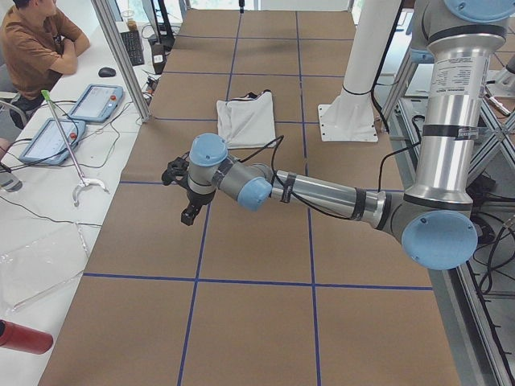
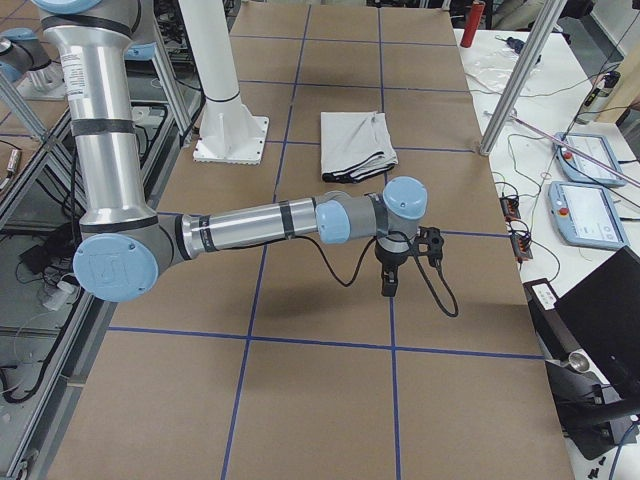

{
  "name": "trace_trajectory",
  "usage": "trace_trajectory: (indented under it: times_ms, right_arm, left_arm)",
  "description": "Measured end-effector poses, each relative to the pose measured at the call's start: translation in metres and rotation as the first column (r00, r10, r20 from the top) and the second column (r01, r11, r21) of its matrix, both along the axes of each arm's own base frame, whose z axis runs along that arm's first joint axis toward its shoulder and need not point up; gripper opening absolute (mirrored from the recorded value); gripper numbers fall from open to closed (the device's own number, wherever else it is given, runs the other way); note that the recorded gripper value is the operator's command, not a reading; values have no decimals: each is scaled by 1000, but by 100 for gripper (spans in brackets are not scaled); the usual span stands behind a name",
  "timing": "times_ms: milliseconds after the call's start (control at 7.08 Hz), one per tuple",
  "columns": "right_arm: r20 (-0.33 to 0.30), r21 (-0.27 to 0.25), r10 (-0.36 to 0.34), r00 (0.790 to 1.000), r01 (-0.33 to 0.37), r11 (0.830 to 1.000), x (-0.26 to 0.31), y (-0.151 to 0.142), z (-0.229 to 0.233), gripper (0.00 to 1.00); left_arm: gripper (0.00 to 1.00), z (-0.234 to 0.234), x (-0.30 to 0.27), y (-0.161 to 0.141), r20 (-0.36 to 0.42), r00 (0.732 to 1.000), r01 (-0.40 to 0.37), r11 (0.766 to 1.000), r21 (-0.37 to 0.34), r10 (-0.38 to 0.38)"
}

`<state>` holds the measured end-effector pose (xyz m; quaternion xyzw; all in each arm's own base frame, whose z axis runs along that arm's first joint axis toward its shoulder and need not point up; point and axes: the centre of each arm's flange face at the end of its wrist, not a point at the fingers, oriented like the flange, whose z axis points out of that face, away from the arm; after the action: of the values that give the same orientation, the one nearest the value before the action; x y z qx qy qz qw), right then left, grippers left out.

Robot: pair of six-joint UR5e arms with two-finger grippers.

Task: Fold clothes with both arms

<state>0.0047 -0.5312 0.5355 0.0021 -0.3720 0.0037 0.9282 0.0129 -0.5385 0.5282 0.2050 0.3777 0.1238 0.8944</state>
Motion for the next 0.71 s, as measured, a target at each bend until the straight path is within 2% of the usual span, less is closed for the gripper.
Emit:
trace_trajectory:
  times_ms: [282,706]
  right_arm:
    - [-20,-19,-13,1000,12,1000,11,14,-4,100]
    - [-24,-57,-9,1000,8,998,12,21,10,100]
  left_arm:
    - [100,14,-6,0,1,1000,5,999,-43,-5]
    - [100,10,-26,-15,5,999,39,994,-100,-39]
